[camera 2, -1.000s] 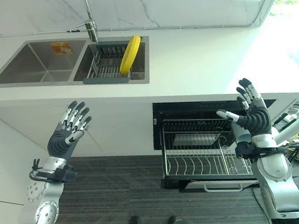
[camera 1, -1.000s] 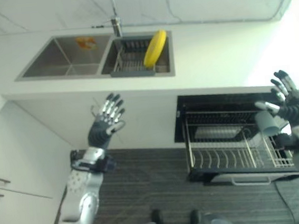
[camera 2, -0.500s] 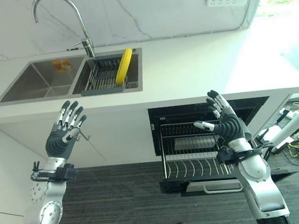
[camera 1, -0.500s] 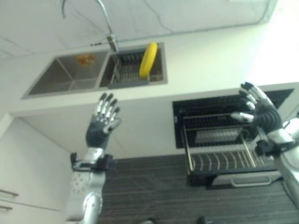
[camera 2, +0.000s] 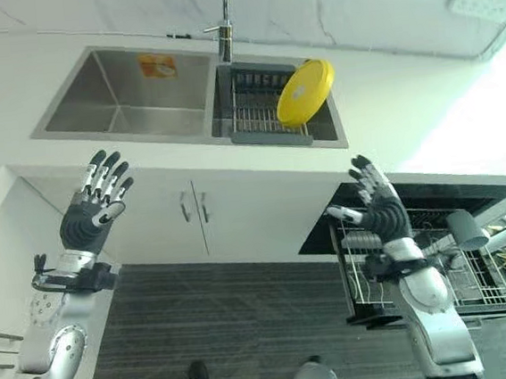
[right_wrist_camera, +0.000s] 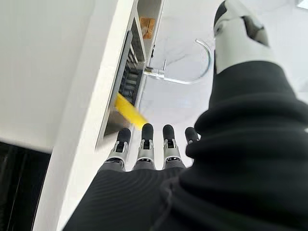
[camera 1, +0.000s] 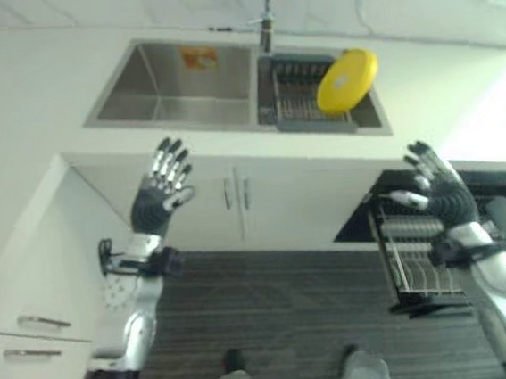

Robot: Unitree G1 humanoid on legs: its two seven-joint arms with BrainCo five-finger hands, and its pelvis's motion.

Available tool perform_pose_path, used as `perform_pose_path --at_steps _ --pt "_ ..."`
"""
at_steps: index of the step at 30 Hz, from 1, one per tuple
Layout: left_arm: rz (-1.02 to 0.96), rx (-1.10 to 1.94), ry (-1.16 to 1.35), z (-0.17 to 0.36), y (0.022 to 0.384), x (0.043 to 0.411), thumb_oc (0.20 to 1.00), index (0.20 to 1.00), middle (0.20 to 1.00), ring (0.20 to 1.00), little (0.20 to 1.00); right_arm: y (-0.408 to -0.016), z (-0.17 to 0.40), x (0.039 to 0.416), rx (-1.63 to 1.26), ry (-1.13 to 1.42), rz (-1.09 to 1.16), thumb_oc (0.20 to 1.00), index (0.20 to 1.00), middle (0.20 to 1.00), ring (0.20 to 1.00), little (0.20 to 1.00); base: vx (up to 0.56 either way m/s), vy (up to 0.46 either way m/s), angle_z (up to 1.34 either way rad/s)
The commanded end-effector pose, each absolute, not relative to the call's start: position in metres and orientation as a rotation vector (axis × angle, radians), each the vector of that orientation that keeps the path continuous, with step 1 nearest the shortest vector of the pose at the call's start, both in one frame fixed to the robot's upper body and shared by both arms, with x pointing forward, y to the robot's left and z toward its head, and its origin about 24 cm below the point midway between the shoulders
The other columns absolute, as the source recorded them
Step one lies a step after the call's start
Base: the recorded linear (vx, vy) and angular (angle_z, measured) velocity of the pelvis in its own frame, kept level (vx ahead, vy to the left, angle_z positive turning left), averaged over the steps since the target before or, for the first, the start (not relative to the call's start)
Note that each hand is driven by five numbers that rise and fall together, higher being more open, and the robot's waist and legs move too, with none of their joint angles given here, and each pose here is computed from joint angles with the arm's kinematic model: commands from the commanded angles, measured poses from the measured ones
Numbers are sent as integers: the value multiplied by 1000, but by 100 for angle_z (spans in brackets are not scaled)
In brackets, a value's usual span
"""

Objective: Place the dishes in the dishwasher.

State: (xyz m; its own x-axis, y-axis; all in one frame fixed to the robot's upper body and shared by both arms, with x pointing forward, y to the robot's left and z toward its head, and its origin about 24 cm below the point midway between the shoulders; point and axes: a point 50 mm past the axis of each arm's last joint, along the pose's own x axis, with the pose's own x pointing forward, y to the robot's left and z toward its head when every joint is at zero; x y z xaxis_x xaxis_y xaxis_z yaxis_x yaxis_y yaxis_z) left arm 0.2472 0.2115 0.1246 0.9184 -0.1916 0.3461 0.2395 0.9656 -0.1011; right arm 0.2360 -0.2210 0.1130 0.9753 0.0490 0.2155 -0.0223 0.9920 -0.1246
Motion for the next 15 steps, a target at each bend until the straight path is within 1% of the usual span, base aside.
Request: perform_pose_path --at_steps 1,6,9,15 --pt "-246 -71 -413 139 200 249 1000 1000 1000 1000 1000 -240 137 232 -200 -319 -34 1000 1000 1000 1000 1000 109 9 13" --pt "-251 -28 -403 135 199 243 1000 1000 1000 1000 1000 -235 129 228 -72 -317 12 1000 1000 1000 1000 1000 139 -115 -22" --pt "-271 -31 -408 137 196 243 1000 1000 1000 1000 1000 -226 127 233 -37 -326 21 1000 1000 1000 1000 1000 232 -284 -18" --pt "-294 -118 -381 130 196 236 1000 1000 1000 1000 1000 -227 130 232 -57 -321 39 1000 1000 1000 1000 1000 230 -196 -13"
